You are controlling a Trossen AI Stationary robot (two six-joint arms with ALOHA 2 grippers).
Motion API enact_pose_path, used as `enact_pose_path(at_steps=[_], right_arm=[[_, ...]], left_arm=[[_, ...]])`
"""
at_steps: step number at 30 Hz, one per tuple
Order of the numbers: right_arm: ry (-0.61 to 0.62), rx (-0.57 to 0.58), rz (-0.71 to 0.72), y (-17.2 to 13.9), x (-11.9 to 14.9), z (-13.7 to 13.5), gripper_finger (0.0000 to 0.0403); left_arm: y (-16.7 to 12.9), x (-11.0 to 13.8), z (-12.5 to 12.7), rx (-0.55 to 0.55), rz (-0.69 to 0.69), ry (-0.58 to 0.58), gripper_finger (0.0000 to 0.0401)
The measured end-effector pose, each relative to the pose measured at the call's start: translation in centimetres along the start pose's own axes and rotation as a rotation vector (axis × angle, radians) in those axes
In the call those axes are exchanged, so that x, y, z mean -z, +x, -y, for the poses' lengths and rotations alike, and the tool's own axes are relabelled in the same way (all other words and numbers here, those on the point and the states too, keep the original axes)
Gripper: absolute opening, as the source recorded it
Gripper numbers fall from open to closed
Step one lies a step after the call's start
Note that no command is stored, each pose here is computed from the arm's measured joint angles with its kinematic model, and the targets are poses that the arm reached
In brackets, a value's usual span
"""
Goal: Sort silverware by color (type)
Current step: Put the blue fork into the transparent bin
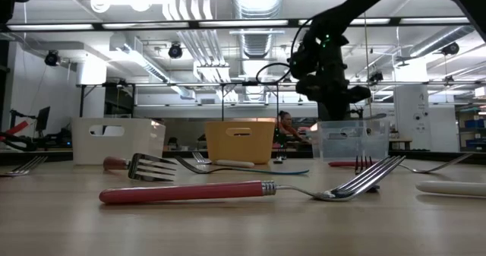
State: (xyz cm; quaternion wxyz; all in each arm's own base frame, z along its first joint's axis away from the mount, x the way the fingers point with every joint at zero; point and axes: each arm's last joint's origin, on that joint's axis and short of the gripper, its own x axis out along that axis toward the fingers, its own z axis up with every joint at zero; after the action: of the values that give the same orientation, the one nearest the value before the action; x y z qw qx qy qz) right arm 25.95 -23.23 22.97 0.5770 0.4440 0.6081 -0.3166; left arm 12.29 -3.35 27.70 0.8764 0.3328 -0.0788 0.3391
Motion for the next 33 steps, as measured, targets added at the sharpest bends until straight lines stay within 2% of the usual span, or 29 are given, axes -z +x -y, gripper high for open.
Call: enact_pose_path(at_steps=[6, 23, 33], right_arm=[[-0.008, 0.044, 0.016, 0.2, -0.2, 0.1, 0.0013], [-0.007, 0.072, 0.004, 2.7, -1.8, 0.0, 0.0013], [-0.012, 0.057, 0.040, 2.8, -2.2, -0.2, 0.0013]], left_arm=[[0.0, 0.0, 0.0, 0.000, 0.000, 0.000, 0.0000], [0.0, 0.0, 0.0, 0.001, 0.000, 0.001, 0.0000], [0.0, 0.0, 0.0, 0.001, 0.000, 0.004, 0.0000]])
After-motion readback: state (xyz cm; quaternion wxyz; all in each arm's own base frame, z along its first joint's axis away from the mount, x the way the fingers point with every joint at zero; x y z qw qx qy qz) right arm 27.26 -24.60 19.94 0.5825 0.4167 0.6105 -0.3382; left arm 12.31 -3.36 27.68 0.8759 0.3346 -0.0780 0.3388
